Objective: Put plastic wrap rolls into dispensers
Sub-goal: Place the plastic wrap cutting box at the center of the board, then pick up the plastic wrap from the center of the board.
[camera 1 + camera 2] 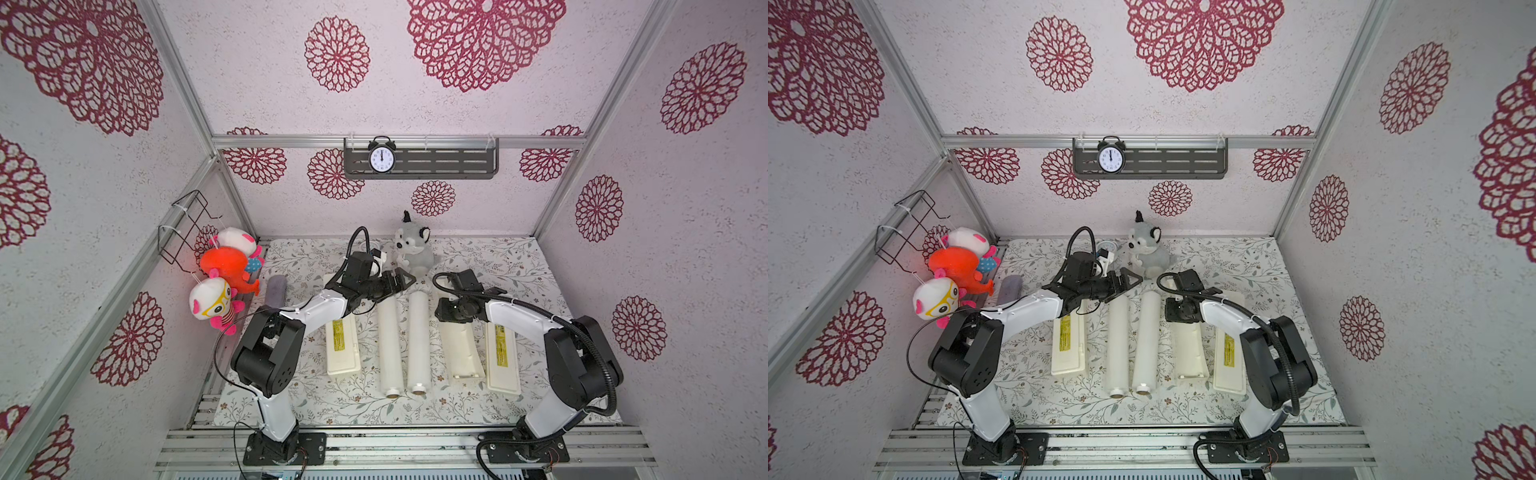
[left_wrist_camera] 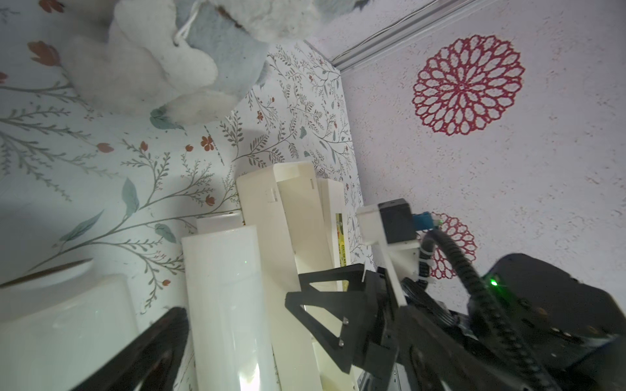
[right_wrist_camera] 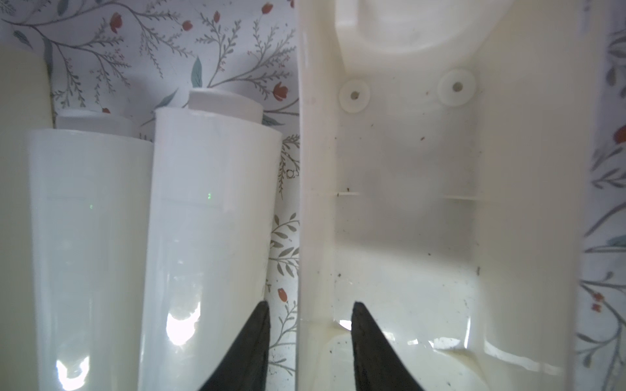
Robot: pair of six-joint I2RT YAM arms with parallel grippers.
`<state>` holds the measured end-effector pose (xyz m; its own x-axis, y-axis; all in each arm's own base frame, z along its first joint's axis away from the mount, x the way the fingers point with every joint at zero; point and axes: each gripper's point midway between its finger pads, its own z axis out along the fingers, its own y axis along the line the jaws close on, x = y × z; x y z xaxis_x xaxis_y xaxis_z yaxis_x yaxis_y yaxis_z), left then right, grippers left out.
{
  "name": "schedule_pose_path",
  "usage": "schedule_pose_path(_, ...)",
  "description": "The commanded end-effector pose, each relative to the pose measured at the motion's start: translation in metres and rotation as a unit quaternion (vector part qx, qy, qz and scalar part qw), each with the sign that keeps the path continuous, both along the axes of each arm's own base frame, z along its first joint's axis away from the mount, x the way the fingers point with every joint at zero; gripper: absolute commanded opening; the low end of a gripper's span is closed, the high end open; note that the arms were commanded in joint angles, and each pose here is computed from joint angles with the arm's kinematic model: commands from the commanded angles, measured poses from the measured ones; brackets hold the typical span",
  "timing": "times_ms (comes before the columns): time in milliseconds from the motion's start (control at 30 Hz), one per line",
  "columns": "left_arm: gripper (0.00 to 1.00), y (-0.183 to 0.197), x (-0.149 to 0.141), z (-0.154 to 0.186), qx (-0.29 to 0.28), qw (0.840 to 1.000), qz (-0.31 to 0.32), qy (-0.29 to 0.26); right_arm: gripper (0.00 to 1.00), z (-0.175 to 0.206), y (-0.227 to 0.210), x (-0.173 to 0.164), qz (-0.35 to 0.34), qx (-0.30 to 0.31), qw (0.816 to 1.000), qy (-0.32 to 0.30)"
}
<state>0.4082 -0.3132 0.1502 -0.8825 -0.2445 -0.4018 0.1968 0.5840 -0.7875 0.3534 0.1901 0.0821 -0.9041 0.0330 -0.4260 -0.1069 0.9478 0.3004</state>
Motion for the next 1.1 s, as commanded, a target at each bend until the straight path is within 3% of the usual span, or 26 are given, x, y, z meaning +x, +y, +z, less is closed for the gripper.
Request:
schedule_pose_path(0,1.0,-0.004,-0.014,-0.014,0.062,0.998,-0.006,0.018,0.41,0.044,-0.009,0.004,-0.01,0.009,0.999,-0.052)
schedule_pose_path(300,1.0,-0.015,-0.06,-0.043,0.207,0.976,-0.039,0.051,0.43,0.056,-0.065,-0.018,-0.071,-0.015,0.995,-0.073)
schedule_pose_path(500,0.98,-0.018,-0.084,-0.065,0.306,0.948,-0.056,0.065,0.44,0.055,-0.088,-0.031,-0.096,-0.019,0.992,-0.079)
schedule_pose_path(933,1.0,-0.04,-0.101,-0.124,0.371,0.919,-0.074,0.114,0.49,0.058,-0.114,-0.044,-0.112,-0.024,0.988,-0.1)
schedule_pose_path(1067,0.96,-0.039,-0.106,-0.135,0.407,0.902,-0.079,0.121,0.49,0.053,-0.116,-0.045,-0.112,-0.024,0.988,-0.099)
